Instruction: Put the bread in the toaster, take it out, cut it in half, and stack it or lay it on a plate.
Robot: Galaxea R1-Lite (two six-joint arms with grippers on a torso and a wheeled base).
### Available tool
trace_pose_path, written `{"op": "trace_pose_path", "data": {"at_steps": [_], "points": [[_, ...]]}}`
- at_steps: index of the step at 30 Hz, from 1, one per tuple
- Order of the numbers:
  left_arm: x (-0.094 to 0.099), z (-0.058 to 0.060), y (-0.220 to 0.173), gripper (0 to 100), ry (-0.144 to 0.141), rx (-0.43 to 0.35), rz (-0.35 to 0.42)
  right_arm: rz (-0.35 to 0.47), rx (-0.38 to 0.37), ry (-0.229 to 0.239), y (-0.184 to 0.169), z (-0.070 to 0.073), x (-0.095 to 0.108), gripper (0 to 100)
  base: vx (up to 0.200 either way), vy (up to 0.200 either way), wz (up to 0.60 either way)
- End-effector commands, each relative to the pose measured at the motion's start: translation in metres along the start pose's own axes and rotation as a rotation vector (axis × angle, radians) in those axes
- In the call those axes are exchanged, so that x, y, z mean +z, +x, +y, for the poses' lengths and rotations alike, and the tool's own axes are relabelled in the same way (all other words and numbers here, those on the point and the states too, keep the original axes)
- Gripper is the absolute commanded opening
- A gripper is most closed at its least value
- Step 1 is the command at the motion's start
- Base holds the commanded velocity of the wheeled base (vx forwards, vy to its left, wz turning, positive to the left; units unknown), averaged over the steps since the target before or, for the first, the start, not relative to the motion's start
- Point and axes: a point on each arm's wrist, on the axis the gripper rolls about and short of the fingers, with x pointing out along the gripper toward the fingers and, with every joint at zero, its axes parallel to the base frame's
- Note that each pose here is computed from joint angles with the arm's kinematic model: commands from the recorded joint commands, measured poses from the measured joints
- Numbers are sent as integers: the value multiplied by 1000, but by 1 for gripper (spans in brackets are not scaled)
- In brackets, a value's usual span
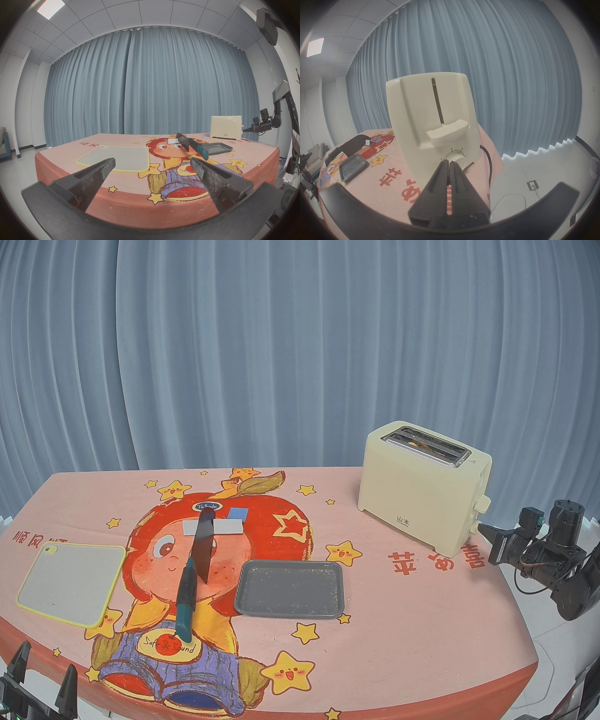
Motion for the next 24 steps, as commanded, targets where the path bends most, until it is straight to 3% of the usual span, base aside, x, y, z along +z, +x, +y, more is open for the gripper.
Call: {"op": "trace_pose_path", "data": {"at_steps": [1, 24], "points": [[-5, 0, 1, 100, 0, 1, 19, -16, 7, 3, 2, 2, 4, 0, 0, 0, 0], [-5, 0, 1, 100, 0, 1, 19, 11, -7, 22, 9, 6, -3, 0, 0, 0, 0]]}}
